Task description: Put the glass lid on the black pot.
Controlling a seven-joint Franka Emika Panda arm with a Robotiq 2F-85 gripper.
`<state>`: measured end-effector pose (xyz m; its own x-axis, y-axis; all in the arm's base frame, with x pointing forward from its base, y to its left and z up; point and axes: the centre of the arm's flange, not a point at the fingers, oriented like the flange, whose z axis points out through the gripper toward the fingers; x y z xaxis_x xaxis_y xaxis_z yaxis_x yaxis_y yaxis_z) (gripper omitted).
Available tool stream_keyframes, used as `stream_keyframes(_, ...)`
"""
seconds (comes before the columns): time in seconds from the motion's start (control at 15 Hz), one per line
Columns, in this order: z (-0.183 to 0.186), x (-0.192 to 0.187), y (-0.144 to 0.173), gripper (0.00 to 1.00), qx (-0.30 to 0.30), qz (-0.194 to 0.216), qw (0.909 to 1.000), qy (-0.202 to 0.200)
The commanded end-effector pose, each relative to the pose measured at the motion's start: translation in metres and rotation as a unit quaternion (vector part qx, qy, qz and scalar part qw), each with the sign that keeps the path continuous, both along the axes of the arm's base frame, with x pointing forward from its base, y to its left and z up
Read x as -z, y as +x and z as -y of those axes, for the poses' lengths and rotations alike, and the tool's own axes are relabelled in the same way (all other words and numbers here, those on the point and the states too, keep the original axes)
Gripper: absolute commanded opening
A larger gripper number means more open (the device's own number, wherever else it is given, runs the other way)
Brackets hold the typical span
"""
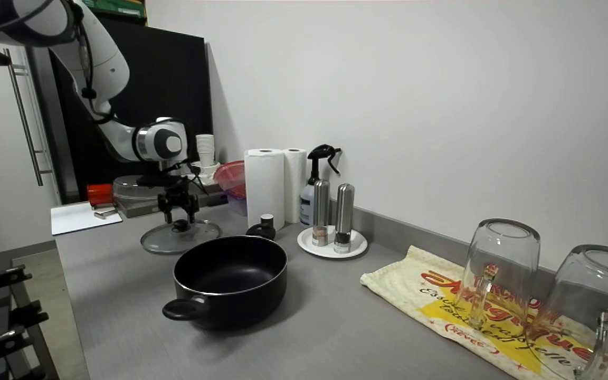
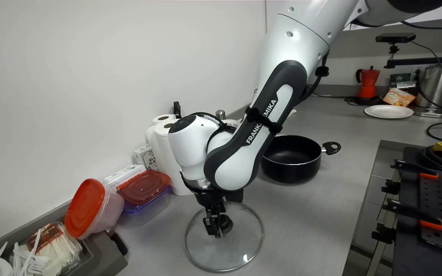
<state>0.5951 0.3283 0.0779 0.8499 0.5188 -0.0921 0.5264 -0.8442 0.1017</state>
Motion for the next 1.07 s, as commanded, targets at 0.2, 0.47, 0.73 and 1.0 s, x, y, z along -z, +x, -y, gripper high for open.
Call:
stream_keyframes(0.2, -0.002, 0.005, 0.01, 0.38, -0.015, -0.002, 0.9999, 0.001)
stream_keyframes(0.47, 0.001, 0.001, 0.012, 0.26, -0.018, -0.001, 0.9998, 0.002)
stream_keyframes(0.73, 0.002, -0.002, 0.01, 0.25, -0.018, -0.002, 0.9998, -0.001)
stream_keyframes(1.0, 0.005, -0.04, -0.001, 0.25, -0.02, 0.009, 0.9997, -0.012)
